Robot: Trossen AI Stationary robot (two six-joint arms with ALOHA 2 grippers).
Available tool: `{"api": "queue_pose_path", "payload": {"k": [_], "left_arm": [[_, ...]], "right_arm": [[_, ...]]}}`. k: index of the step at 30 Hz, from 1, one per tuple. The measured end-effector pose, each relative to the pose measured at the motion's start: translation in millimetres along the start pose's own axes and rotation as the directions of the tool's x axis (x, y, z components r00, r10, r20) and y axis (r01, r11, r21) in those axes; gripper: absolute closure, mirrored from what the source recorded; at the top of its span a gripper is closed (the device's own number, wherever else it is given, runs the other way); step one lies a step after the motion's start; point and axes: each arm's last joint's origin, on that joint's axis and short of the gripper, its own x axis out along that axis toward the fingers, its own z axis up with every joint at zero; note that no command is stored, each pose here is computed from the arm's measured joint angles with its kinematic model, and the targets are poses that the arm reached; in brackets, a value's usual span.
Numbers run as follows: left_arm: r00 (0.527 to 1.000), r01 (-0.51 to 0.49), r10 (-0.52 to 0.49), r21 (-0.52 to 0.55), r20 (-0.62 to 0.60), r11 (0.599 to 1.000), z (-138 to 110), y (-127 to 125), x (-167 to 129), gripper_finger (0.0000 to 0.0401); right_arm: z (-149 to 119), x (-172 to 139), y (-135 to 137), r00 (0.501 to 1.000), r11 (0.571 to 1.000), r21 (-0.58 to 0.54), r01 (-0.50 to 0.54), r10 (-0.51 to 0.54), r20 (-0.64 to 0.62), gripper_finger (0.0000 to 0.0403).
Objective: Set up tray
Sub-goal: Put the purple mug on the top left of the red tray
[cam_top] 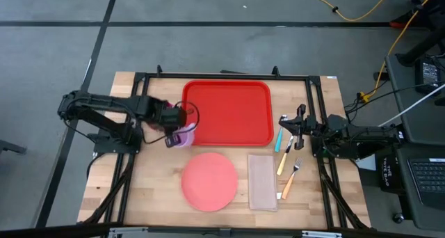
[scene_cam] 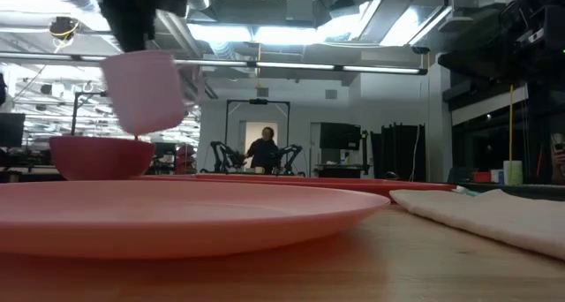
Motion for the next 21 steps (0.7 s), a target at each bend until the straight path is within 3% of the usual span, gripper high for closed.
{"api": "queue_pose_path", "payload": {"k": [7,11,21], "left_arm": [[0.997,-0.021,0.014,0.099,0.076,0.995,29,22,-9,0.0399],[0.999,-0.03,0.023,0.146,0.045,0.989,42,33,-1,0.0399],[0.999,0.013,-0.006,0.223,-0.035,0.975,73,64,21,0.0399]], "right_arm": [[-1,1,0,1.0,1.0,-0.002,0.008,-0.008,-0.015,0.0395],[-4,1,-2,0.997,0.998,-0.01,0.068,-0.068,-0.044,0.0398],[-3,2,-2,0.996,0.996,-0.038,0.077,-0.079,-0.04,0.0399]]}}
